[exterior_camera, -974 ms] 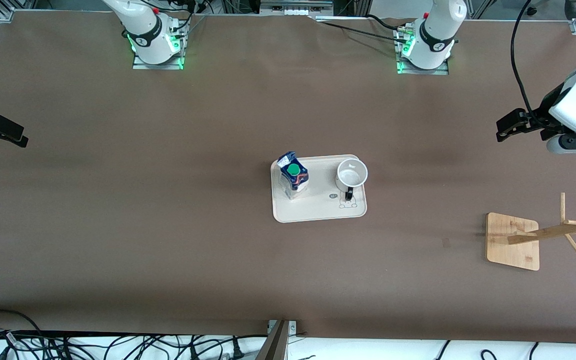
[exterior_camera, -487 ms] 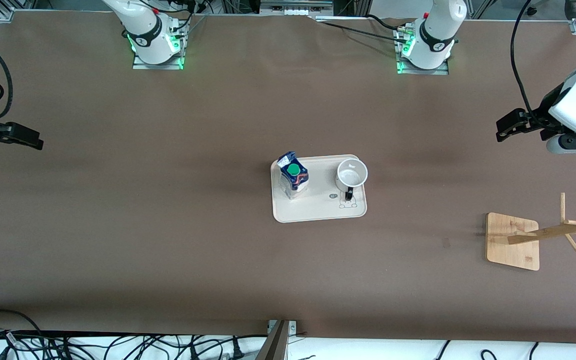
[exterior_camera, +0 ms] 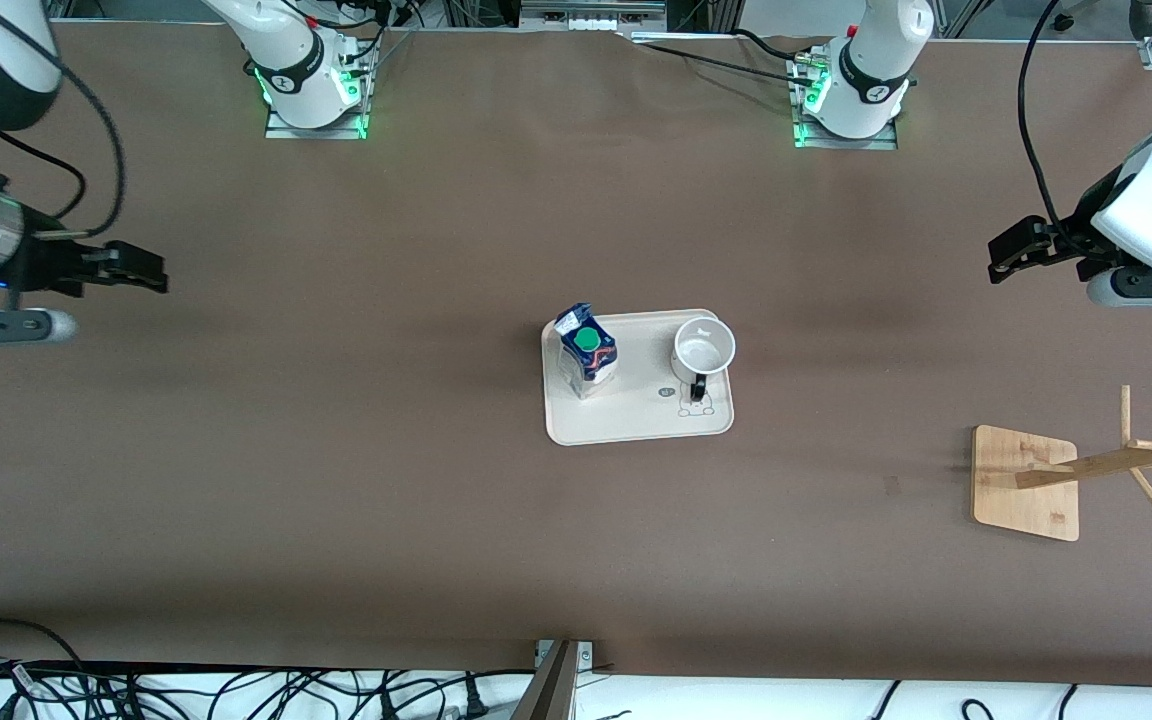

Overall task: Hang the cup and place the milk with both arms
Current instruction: 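Move the right gripper toward the milk carton on the tray, then lower the right gripper over the blue milk carton and close on it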

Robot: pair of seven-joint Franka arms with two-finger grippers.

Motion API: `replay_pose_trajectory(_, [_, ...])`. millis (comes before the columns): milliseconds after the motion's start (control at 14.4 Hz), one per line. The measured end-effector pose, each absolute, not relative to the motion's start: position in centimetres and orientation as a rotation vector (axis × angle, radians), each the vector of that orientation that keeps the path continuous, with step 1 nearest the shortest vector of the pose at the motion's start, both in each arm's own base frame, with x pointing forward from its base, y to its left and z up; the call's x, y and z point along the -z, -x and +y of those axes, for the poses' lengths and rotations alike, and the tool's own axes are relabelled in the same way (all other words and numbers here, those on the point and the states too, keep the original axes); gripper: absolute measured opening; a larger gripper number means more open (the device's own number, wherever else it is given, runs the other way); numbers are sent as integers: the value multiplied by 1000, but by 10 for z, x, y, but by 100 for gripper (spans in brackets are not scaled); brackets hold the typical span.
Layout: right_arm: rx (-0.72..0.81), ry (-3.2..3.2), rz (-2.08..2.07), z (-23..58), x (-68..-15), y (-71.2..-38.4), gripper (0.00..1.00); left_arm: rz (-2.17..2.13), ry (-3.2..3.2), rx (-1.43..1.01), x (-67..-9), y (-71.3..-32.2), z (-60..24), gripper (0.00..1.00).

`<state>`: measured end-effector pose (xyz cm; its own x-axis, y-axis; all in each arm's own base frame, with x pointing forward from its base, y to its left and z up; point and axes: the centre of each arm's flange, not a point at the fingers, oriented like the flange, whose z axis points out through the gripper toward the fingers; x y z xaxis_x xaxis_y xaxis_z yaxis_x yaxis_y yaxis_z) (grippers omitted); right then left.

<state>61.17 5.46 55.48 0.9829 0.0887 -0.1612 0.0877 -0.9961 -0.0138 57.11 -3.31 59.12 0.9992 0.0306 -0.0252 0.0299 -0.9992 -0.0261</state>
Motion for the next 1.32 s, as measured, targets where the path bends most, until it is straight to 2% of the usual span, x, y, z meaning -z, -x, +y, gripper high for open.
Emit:
replay_pose_trajectory(209, [-268, 3060, -208, 92, -529, -622, 100, -47, 3115, -39, -591, -571, -33, 100])
replay_pose_trajectory(696, [-181, 3028, -388, 188, -486, -633, 100, -46, 3115, -39, -591, -571, -33, 100])
replay_pose_trajectory(974, [-239, 3013, -503, 238, -461, -622, 100, -46, 3115, -39, -591, -571, -33, 100])
replay_pose_trajectory(1322, [-263, 3006, -623, 335, -417, -593, 100, -46, 3115, -39, -591, -571, -34, 100])
